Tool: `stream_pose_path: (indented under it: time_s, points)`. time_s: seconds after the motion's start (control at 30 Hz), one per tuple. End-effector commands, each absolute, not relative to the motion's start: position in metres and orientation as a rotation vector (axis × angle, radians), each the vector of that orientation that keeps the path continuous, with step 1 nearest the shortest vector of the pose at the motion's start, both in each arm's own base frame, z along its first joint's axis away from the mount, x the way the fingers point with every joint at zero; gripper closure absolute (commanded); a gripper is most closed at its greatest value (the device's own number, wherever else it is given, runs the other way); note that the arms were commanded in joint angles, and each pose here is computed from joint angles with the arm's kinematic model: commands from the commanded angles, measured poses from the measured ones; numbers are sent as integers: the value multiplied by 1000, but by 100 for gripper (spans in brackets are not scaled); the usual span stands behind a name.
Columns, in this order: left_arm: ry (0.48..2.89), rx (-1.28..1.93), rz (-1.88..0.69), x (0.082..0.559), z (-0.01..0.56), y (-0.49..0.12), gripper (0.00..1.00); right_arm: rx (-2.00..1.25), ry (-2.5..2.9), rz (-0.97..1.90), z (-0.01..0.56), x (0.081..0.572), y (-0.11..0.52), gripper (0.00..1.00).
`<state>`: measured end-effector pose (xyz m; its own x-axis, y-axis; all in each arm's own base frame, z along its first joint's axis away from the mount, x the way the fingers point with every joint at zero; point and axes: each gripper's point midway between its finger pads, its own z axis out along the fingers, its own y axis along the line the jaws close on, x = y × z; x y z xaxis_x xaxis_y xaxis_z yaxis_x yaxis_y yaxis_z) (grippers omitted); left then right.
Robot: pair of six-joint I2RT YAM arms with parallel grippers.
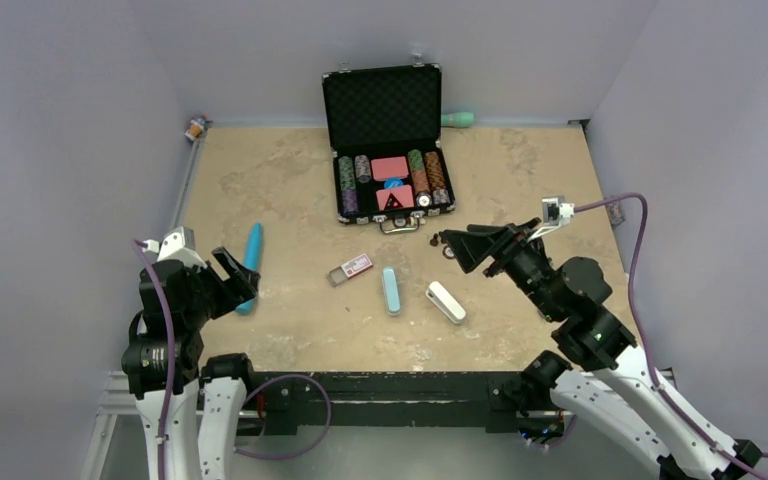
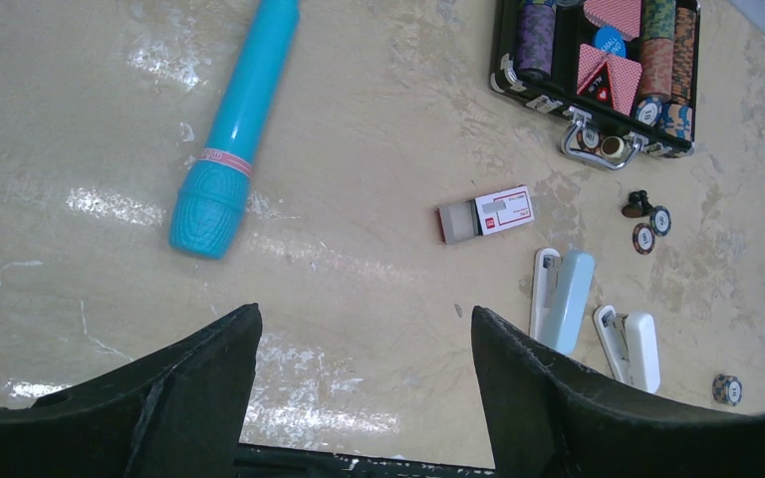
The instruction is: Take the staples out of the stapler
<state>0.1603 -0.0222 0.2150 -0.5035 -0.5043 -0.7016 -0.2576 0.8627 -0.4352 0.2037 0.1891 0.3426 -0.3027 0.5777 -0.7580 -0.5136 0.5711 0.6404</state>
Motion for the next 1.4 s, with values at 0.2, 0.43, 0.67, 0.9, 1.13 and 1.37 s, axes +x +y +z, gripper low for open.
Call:
stream_pose_path:
  time_s: [0.2, 0.43, 0.67, 0.9, 1.13, 1.37]
  points:
    - [2065, -522, -361, 166, 225, -24, 21, 34, 1698, 994, 313, 208, 192, 1]
    - [2067, -495, -379, 166, 225, -28, 21, 78, 1836, 950, 272, 213, 196, 1]
    - [2110, -442, -439, 171, 221, -39, 19, 210, 2005, 794, 221, 216, 186, 1]
    - [2188, -442, -459, 178, 212, -42, 19, 214, 2183, 705, 177, 202, 214, 2]
    - [2200, -380, -449, 175, 213, -49, 3, 81, 2239, 741, 160, 186, 258, 1]
    - [2283, -331, -441, 184, 200, -60, 3, 44, 2315, 568, 140, 186, 288, 1]
